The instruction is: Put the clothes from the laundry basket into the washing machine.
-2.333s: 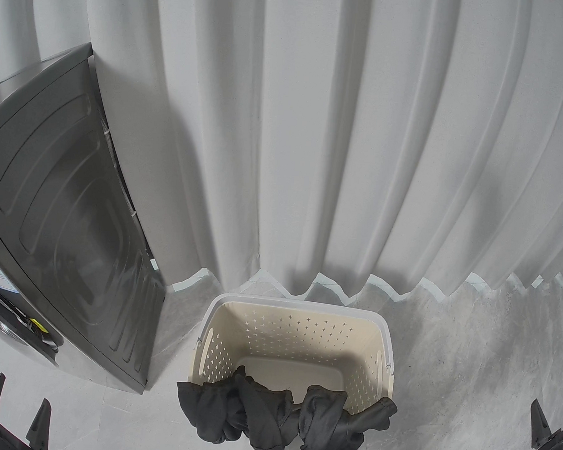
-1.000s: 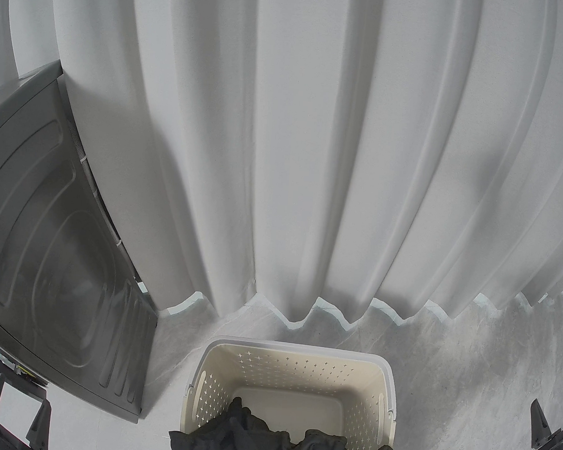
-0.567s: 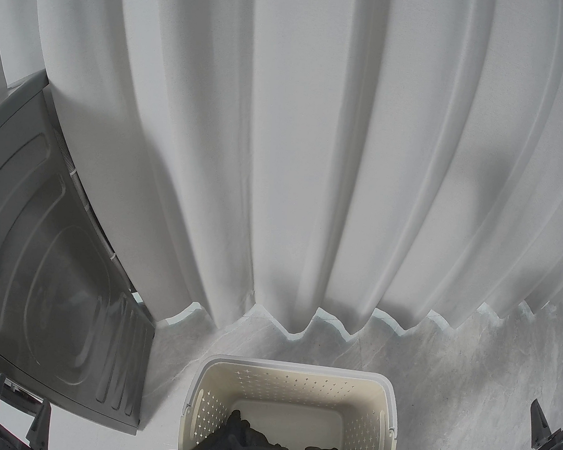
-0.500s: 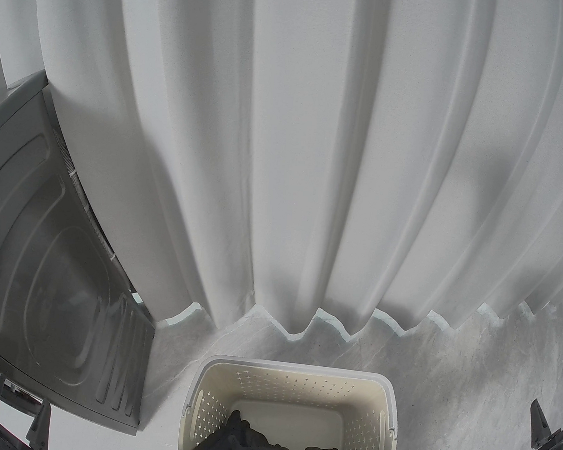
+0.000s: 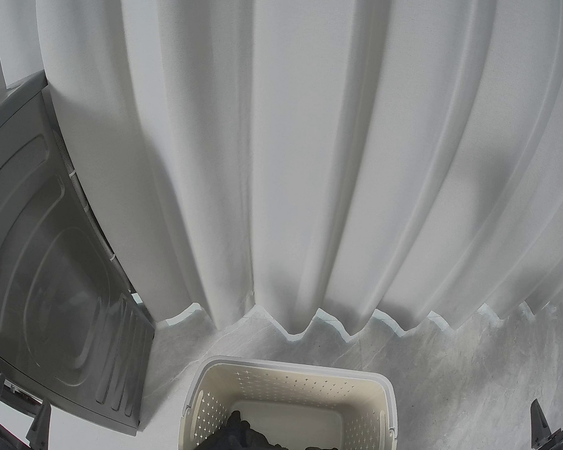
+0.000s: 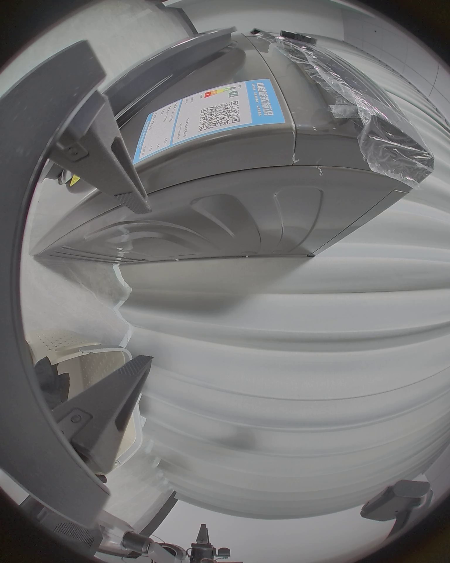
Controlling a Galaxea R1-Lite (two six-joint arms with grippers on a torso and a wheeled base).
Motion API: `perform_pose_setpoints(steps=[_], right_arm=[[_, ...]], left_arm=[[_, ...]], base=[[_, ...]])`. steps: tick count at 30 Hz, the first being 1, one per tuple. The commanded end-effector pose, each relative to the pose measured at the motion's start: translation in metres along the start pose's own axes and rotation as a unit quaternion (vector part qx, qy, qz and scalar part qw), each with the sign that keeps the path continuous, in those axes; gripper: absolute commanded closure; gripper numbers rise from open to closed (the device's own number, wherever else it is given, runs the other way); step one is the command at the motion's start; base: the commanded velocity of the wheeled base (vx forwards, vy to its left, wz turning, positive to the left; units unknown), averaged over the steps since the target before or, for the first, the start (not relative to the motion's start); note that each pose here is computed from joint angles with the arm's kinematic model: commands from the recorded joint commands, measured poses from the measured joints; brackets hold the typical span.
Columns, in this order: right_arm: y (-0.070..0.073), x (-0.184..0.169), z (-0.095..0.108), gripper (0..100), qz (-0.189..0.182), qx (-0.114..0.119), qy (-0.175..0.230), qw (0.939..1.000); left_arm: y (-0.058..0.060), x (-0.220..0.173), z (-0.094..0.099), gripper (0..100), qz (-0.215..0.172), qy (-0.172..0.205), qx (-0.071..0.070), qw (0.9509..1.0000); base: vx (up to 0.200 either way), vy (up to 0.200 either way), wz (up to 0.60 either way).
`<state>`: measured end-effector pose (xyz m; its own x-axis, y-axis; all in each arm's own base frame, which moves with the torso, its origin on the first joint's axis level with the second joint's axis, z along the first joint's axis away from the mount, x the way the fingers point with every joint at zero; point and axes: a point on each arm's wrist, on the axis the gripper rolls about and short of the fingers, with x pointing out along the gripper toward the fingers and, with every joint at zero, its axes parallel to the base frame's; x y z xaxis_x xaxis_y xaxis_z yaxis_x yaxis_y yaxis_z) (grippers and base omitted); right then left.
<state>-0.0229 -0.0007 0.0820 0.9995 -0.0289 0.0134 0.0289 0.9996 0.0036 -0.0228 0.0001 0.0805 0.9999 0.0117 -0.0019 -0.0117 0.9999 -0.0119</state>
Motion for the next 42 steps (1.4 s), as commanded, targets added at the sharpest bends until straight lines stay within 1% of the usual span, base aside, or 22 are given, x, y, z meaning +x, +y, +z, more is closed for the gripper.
perform_pose_setpoints(steps=[1,42], right_arm=[[-0.0001,0.0000,-0.0052,0,0.001,0.000,0.001,1.0000],[0.0000,0.0000,-0.0052,0,0.001,0.000,0.001,1.0000]], left_arm=[[0.0001,0.0003,-0.0048,0,0.000,0.002,0.000,1.0000],[0.0001,0.0003,-0.0048,0,0.000,0.002,0.001,1.0000]], base=[[-0.200,0.000,0.00],[-0.200,0.000,0.00]])
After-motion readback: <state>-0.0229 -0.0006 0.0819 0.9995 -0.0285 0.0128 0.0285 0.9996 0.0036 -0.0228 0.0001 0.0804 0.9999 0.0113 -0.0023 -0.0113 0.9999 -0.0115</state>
